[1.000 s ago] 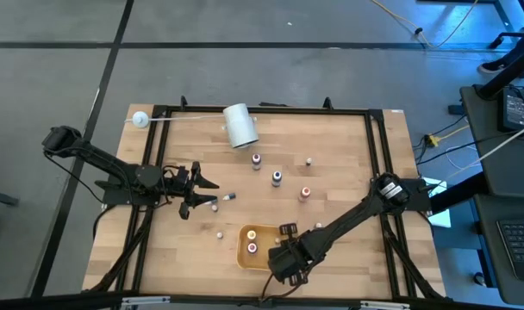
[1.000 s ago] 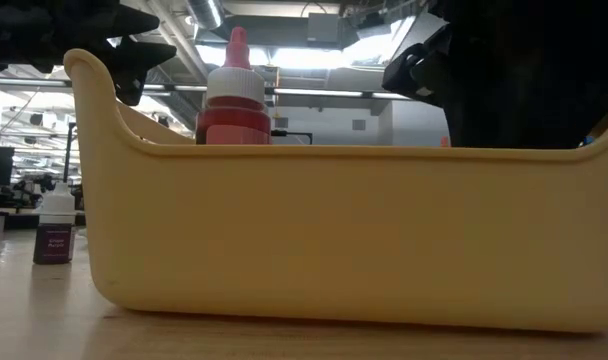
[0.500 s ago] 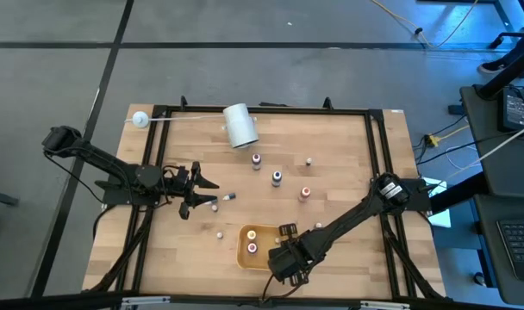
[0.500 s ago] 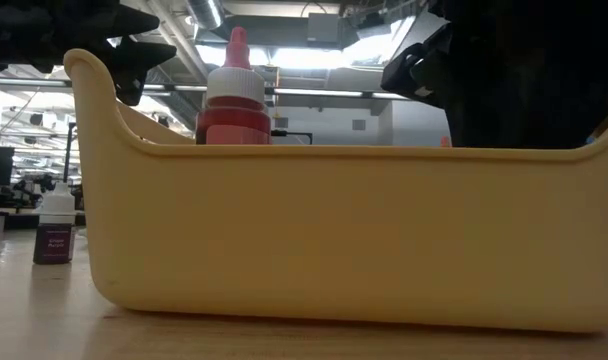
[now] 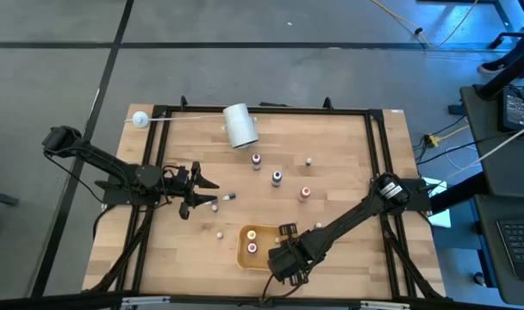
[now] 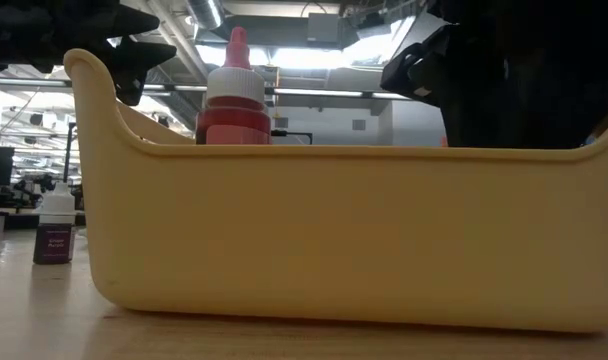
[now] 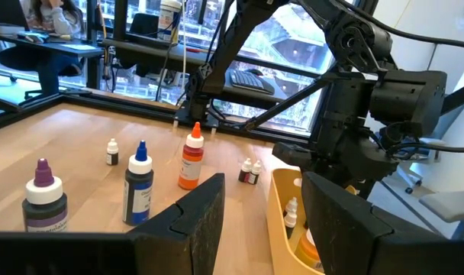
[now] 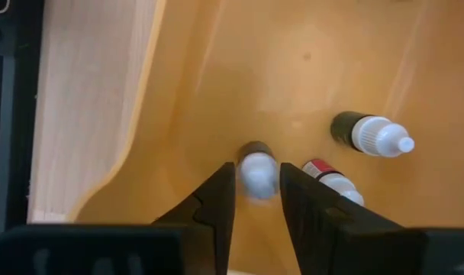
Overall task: Pick & Place food coloring
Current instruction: Put the top right small red food coloring bottle into the yellow bin, then put the right small red food coloring bottle into the yellow bin
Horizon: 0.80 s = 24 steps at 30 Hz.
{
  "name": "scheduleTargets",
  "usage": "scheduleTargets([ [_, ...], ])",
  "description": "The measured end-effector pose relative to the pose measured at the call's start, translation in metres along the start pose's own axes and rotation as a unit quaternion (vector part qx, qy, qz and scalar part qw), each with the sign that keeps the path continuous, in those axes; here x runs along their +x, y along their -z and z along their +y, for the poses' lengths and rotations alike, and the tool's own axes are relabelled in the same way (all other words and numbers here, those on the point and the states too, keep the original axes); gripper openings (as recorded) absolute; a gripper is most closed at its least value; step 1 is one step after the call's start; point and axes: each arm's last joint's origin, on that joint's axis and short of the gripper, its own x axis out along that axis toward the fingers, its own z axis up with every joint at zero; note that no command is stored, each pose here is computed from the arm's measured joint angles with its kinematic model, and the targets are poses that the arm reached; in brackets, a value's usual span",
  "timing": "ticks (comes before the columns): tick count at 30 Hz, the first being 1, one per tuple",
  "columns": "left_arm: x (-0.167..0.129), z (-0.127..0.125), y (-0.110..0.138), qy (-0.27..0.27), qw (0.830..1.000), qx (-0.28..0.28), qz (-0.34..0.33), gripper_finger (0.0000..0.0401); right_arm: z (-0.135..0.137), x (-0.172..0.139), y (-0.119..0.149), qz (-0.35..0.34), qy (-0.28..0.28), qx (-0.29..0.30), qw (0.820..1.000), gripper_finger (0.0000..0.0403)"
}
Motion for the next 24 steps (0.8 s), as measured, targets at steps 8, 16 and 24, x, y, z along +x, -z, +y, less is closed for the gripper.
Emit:
scheduleTargets([
  [8,0.000,0.000,0.000,0.000,1.000,0.000,0.000,0.0171,0.000,-0.002,-0.001,-0.001,0.007,0.000,1.000,0.0149],
  [16,0.000,0.000,0.001,-0.001,1.000,0.001,0.003,0.0171,-0.002,-0.049,0.007,0.049,0.049,-0.015,0.997,0.0154],
  [24,0.000,0.001,0.002,-0.003,1.000,0.003,0.011,0.0171,-0.022,-0.098,0.062,0.015,0.100,0.071,0.992,0.0154],
])
